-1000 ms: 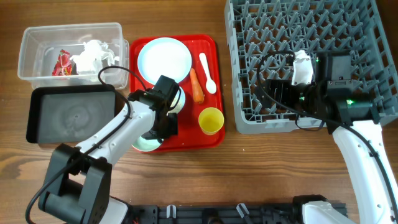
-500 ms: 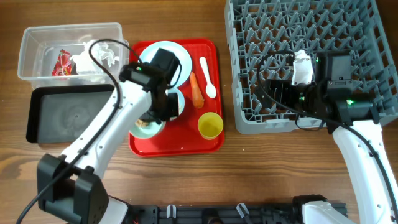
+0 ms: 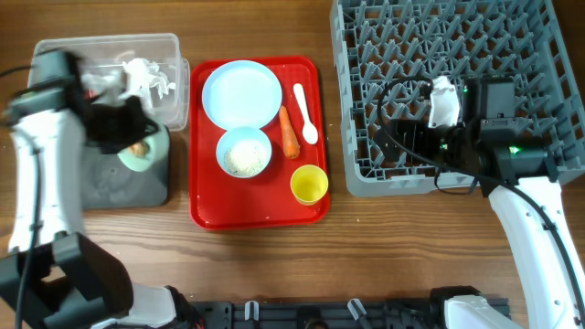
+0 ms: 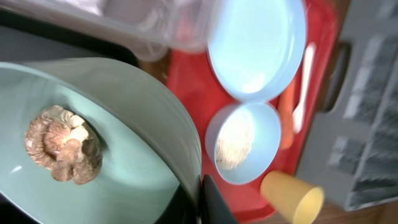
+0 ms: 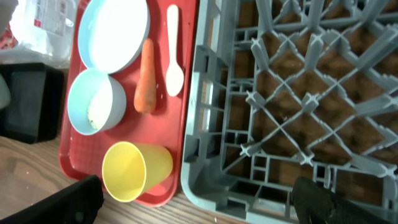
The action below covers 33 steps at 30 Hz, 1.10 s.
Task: Sort waste into correct bins and load items into the dishwasher rack
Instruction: 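Tip the green bowl over the black tray to dump the scraps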
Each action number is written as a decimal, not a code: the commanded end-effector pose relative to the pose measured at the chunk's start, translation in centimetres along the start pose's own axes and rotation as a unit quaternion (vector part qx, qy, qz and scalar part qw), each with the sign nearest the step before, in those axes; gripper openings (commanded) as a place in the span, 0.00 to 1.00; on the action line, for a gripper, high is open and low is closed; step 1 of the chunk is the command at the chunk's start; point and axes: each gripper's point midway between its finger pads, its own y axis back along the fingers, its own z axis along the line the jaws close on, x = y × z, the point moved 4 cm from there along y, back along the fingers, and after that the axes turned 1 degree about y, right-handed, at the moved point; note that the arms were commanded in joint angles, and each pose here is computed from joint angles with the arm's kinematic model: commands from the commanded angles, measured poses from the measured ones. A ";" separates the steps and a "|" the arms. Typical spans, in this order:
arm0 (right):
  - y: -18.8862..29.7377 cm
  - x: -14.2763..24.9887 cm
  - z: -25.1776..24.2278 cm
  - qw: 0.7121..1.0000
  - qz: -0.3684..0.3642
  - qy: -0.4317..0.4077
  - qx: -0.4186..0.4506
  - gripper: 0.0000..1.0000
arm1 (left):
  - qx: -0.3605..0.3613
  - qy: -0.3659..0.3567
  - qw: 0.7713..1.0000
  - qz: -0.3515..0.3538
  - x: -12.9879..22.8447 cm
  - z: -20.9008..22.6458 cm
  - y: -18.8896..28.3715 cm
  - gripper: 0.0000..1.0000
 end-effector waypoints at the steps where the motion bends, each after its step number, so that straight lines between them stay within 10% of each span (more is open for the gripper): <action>1: -0.3 0.4 -0.7 1.000 0.011 -0.012 0.020 1.00 | 0.185 0.011 0.982 -0.048 -2.0 1.3 2.6 0.04; 11: -0.3 0.4 -0.7 1.000 0.010 -0.013 0.020 1.00 | 0.417 0.167 0.886 -0.112 -4.2 7.2 5.9 0.04; 20: -0.3 0.4 -0.7 1.000 0.010 -0.013 0.020 1.00 | 0.429 0.189 0.877 -0.105 -4.3 7.3 5.9 0.04; 27: -0.3 0.4 -0.7 1.000 0.011 -0.013 0.020 1.00 | 0.400 0.183 0.893 -0.092 -3.8 6.8 5.5 0.04; 33: -0.3 0.4 -0.7 1.000 0.011 -0.013 0.020 1.00 | 0.281 0.049 0.956 -0.069 -1.1 0.3 6.2 0.04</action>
